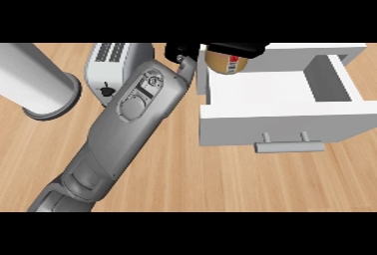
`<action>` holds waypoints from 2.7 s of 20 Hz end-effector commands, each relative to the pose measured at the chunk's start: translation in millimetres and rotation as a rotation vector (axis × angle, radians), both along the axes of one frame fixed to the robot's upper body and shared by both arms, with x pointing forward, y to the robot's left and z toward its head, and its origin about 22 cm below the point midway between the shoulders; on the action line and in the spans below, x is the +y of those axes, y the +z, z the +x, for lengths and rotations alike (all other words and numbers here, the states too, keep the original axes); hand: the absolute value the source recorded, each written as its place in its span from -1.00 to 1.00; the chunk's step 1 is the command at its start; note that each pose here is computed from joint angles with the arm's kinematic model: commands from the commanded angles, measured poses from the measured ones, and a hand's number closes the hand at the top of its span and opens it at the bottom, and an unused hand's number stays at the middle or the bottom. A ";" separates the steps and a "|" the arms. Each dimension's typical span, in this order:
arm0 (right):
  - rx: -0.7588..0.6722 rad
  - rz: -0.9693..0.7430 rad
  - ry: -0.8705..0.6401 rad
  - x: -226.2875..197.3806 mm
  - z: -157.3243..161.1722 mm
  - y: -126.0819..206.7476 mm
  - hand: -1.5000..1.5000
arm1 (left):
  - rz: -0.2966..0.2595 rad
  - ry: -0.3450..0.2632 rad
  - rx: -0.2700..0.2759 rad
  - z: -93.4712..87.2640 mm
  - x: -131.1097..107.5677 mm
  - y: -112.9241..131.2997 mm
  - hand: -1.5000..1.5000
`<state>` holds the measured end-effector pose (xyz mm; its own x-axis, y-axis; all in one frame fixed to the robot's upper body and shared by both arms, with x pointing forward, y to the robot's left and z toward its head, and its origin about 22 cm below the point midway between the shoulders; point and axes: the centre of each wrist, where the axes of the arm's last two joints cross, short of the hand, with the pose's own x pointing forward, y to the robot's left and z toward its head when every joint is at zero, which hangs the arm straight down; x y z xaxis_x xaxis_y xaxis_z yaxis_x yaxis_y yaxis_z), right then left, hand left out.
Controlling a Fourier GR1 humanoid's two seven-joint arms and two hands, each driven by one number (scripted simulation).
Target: Pick up the can, place it into the drawer and close the drawer
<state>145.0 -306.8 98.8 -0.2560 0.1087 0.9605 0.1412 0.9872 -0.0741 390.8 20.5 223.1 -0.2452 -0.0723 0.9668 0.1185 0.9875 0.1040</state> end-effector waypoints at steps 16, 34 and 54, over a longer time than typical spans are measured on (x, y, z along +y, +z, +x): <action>-0.019 -0.015 0.019 7.3 19.7 13.9 -1.00 | 0.108 0.048 0.009 24.9 -47.6 23.7 1.00; -0.034 -0.014 0.045 14.2 35.9 10.1 -1.00 | 0.235 0.137 -0.004 40.1 -34.8 -24.4 1.00; -0.049 -0.034 0.089 15.4 35.0 16.2 -1.00 | 0.212 0.261 -0.011 41.8 -21.9 -59.0 -1.00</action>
